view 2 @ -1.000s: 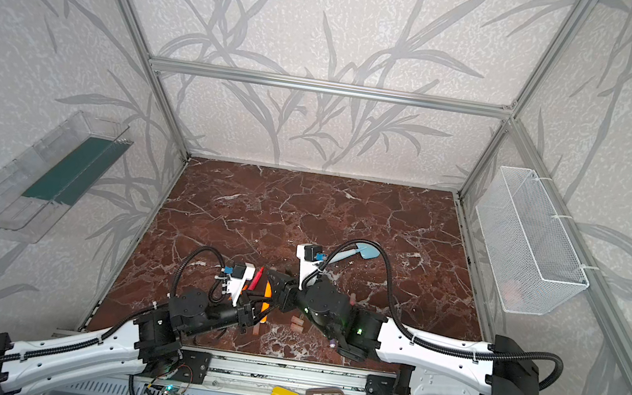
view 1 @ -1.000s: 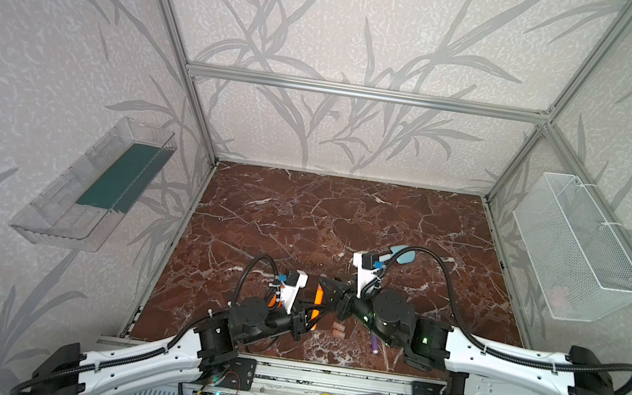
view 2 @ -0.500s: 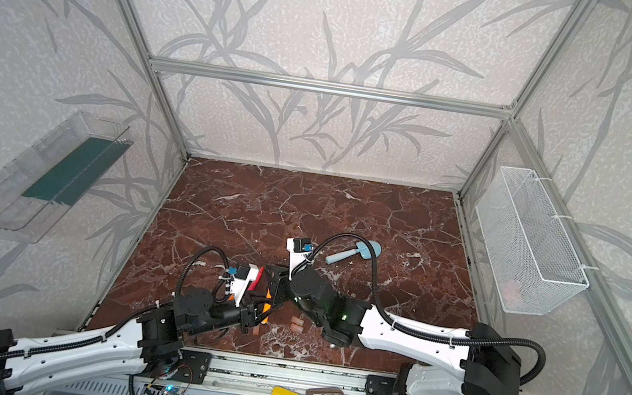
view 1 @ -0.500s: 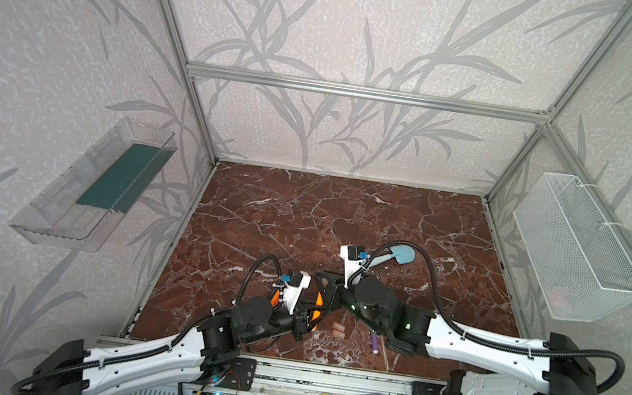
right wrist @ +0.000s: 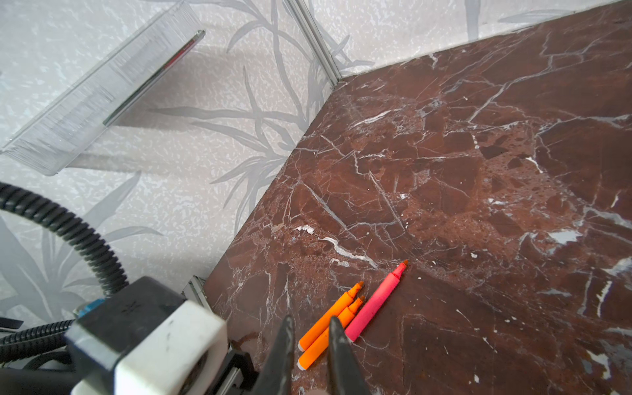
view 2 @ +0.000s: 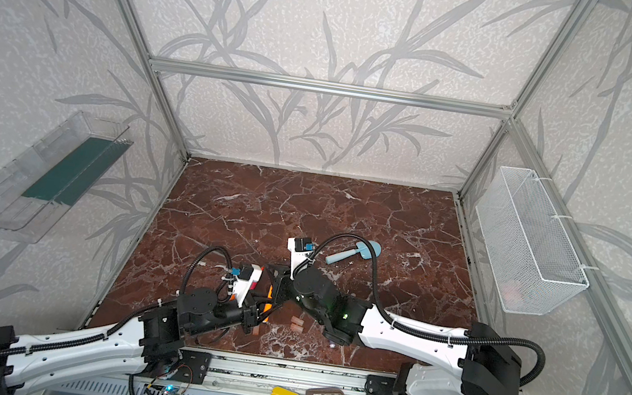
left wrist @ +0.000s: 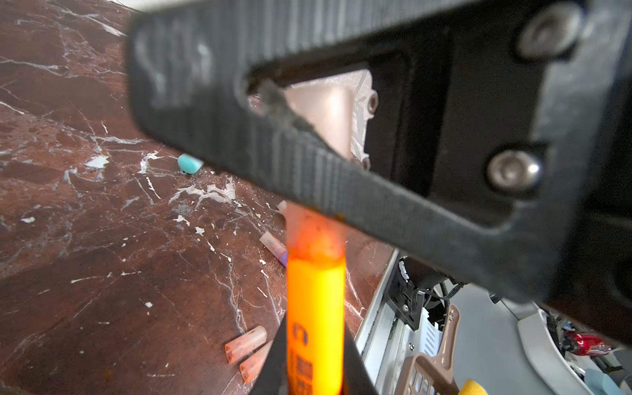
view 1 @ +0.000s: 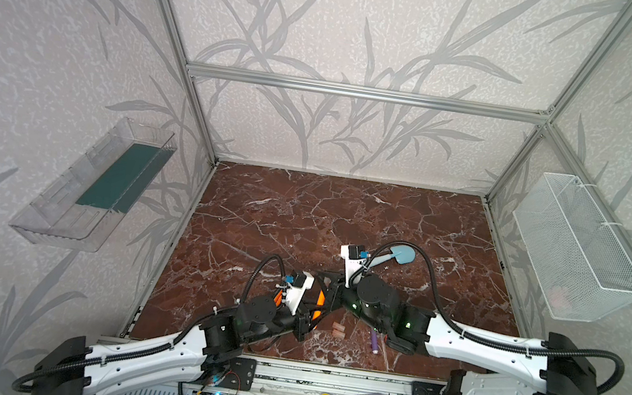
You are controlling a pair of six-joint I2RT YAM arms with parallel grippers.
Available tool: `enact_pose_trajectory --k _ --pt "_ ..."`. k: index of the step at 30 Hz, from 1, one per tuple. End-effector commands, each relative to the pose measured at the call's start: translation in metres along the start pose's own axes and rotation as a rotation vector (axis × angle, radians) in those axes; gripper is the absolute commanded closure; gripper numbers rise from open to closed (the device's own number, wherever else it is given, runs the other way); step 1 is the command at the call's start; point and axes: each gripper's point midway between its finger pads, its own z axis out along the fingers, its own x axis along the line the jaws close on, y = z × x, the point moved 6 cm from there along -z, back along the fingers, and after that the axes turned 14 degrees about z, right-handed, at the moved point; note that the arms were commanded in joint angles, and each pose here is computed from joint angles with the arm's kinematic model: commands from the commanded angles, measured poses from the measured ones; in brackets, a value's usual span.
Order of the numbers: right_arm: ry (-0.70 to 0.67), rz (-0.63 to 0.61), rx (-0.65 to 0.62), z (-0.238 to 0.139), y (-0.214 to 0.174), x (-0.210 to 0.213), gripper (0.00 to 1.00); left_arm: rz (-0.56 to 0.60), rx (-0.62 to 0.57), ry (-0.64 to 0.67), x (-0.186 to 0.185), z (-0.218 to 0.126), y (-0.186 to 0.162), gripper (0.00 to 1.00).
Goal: Insert the pens into the pen caps
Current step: 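Press the pale pink cap down onto the orange marker with the right gripper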
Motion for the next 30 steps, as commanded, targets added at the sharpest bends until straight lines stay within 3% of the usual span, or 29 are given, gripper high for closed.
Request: enact_pose_trajectory --k 1,6,12,17,23,30 --pt "0.044 -0.073 0.097 -0.008 -0.023 -0.009 1.0 0.016 -0.153 0.014 -0.001 -0.003 0.047 1.0" --pt "0.088 -0.109 0.11 -0.016 -0.037 -0.011 1.0 -0.022 -0.219 0.009 0.013 -0.004 0.072 1.0" --pt "-0.052 0.027 0.108 -0.016 -0.078 -0.024 1.0 0.038 -0.245 0.296 0.041 -0.007 0.09 1.0" --pt "-0.092 0.044 0.135 -0.01 -0.094 -0.008 1.0 0.088 -0.251 0.442 0.052 -0.01 0.105 1.0" --pt "-0.087 0.013 0.133 -0.004 -0.095 -0.004 1.0 0.092 -0.251 0.38 0.044 -0.013 0.114 1.0" --pt "0.212 -0.101 0.1 -0.014 -0.097 0.004 1.0 -0.029 -0.239 0.132 0.047 -0.013 0.117 1.0"
